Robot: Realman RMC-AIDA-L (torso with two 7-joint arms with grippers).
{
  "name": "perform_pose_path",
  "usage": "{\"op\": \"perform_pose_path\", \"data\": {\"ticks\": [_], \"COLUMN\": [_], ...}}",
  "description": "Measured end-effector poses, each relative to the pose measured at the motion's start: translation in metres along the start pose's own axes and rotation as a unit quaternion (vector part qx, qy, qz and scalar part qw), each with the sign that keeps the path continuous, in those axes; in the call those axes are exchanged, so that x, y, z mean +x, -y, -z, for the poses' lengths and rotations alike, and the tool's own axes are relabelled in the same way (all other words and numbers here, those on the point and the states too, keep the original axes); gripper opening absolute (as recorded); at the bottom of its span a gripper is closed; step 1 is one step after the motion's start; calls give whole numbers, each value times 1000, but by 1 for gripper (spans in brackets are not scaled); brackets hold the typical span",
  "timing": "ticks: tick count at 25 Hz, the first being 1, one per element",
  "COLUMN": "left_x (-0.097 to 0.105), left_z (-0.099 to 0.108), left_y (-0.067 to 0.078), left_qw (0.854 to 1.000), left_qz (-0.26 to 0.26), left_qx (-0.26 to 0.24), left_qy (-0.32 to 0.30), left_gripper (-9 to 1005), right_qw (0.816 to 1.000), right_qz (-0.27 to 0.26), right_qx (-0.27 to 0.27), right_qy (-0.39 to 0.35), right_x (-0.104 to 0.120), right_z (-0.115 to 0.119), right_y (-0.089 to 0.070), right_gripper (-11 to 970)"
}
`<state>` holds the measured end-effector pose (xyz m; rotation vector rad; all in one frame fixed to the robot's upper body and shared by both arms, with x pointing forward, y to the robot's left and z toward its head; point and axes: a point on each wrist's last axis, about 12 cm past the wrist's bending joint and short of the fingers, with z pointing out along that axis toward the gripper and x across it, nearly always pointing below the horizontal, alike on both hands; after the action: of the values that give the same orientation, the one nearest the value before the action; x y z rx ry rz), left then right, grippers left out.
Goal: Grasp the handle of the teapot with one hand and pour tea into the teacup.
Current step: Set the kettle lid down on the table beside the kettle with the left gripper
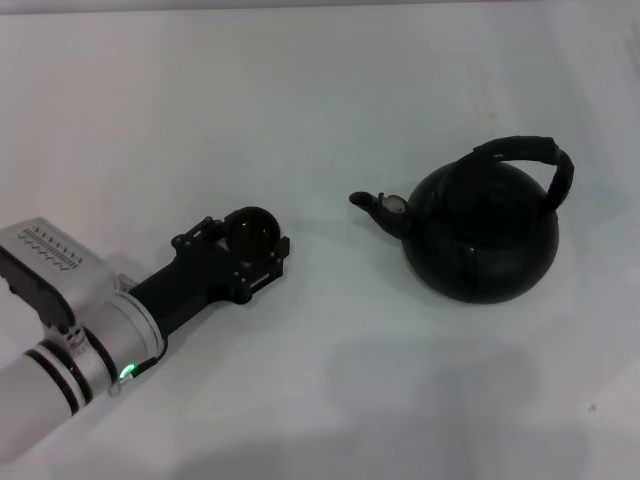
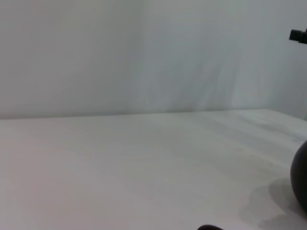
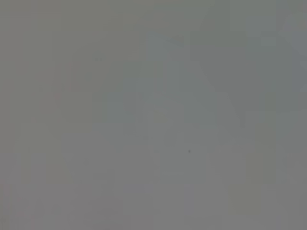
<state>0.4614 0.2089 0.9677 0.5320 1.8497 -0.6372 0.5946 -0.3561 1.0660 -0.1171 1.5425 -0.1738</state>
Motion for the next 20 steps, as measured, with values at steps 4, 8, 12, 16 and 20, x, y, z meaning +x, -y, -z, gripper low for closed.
{"op": "perform_pose_path", "data": {"ticks": [4, 8, 12, 16, 20], "left_x": [0, 0, -1, -2, -1], "left_z": [0, -1, -1, -1, 0], "left_y": [-1, 2, 4, 3, 2], "left_qw": [1000, 1000, 999, 999, 999], "left_qz": [-4, -30, -39, -38, -38], "left_qx": [-1, 2, 4, 1, -1], "left_qy": [-1, 4, 7, 9, 11], "left_gripper": [730, 754, 840, 866, 869], "right_qw": [1000, 1000, 1000, 1000, 1000], "right_qz": [-1, -1, -1, -1, -1], "right_qx": [2, 2, 2, 2, 2], "right_qy": [0, 0, 0, 0, 2], "right_x": [0, 0, 0, 0, -1], "right_z": [0, 0, 0, 0, 0], "right_y": [0, 1, 1, 1, 0], "right_gripper": [716, 716, 716, 715, 716]}}
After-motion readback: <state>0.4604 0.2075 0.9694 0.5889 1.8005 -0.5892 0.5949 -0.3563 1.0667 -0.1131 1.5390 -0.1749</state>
